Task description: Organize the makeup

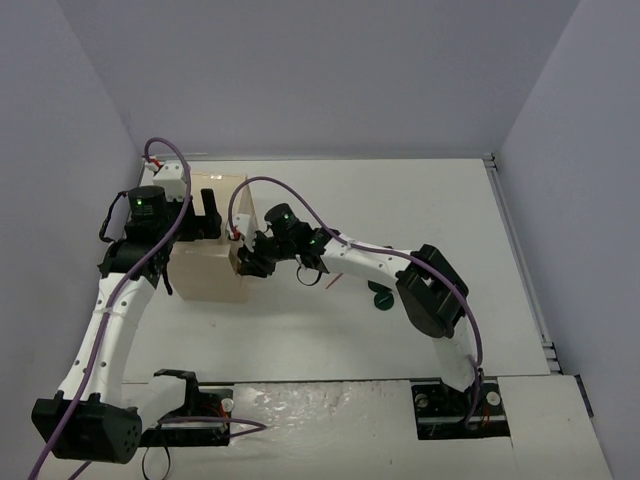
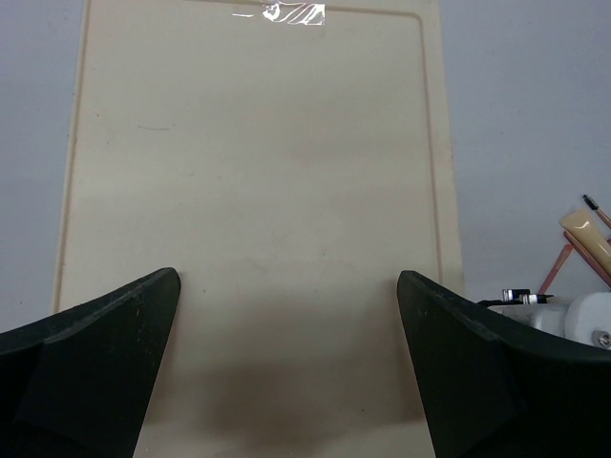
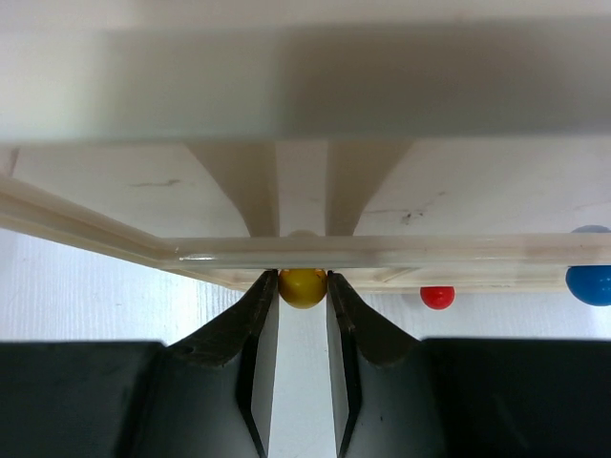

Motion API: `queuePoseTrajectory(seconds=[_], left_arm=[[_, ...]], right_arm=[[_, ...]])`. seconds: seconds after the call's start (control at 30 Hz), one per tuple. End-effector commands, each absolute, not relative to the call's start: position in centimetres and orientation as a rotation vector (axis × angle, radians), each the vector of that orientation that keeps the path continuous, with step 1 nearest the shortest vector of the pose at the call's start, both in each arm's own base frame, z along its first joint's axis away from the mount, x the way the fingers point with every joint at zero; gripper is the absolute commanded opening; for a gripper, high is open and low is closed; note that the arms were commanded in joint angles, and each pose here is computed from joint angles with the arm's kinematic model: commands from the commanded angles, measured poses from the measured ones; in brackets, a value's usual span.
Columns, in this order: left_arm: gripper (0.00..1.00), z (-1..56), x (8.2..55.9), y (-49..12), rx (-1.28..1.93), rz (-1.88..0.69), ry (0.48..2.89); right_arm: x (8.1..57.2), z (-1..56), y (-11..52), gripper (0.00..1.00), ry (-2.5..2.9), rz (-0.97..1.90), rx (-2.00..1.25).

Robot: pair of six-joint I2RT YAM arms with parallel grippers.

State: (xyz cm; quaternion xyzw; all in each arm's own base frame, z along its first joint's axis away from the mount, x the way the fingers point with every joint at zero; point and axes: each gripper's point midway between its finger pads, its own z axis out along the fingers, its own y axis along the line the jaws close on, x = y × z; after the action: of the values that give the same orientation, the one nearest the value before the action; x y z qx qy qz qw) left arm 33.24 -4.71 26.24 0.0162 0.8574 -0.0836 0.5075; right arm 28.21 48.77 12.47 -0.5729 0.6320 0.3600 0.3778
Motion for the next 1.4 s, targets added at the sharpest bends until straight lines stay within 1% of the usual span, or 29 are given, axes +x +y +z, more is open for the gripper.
queuePoseTrajectory(seconds=[0.0,0.1,0.5,0.8,0.87,0.97,1.0,1.03,1.1,1.13,1.17,1.23,1.3,1.37], left_arm=[[0.97,26.2,34.0,-4.2,0.002,-0.183,2.065],[0.97,26.0,34.1,-4.1,-0.002,-0.182,2.076],[0.97,25.4,34.2,-3.9,0.003,-0.17,2.088],[0.97,25.2,34.2,-4.0,0.01,-0.171,2.094],[0.97,25.3,34.3,-4.0,0.01,-0.172,2.092],[0.97,25.5,34.2,-4.0,0.008,-0.178,2.087],[0.97,25.7,34.2,-4.1,0.009,-0.181,2.082],[0.97,25.8,34.1,-4.2,0.011,-0.186,2.077],[0.97,26.1,34.1,-4.2,0.013,-0.193,2.068],[0.97,26.3,34.0,-4.3,0.014,-0.195,2.061],[0.97,26.6,34.0,-4.3,0.017,-0.197,2.055],[0.97,26.9,33.8,-4.4,0.02,-0.201,2.047],[0.97,27.2,33.6,-4.5,0.023,-0.208,2.036],[0.97,27.6,33.4,-4.6,0.028,-0.214,2.023]], right_arm=[[29.7,17.9,47.5,0.0,1.499,0.864,-1.391],[30.7,18.0,45.5,0.0,1.527,0.844,-1.362],[30.6,16.4,39.0,0.0,1.649,0.8,-1.33],[31.2,16.3,36.3,0.0,1.701,0.762,-1.3],[31.0,16.3,36.4,0.05,1.71,0.772,-1.3],[30.8,16.6,35.9,0.36,1.737,0.765,-1.267],[30.9,16.7,35.6,0.45,1.75,0.753,-1.249],[31.0,16.9,35.3,0.5,1.766,0.734,-1.227],[31.3,17.5,34.3,0.72,1.807,0.683,-1.173],[31.4,17.8,33.6,0.79,1.828,0.653,-1.139],[31.5,17.9,33.0,0.83,1.851,0.625,-1.102],[31.9,18.8,31.5,0.87,1.881,0.559,-1.016],[31.8,18.8,29.8,0.87,1.932,0.501,-0.924],[32.4,18.4,27.2,0.86,2.0,0.381,-0.785]])
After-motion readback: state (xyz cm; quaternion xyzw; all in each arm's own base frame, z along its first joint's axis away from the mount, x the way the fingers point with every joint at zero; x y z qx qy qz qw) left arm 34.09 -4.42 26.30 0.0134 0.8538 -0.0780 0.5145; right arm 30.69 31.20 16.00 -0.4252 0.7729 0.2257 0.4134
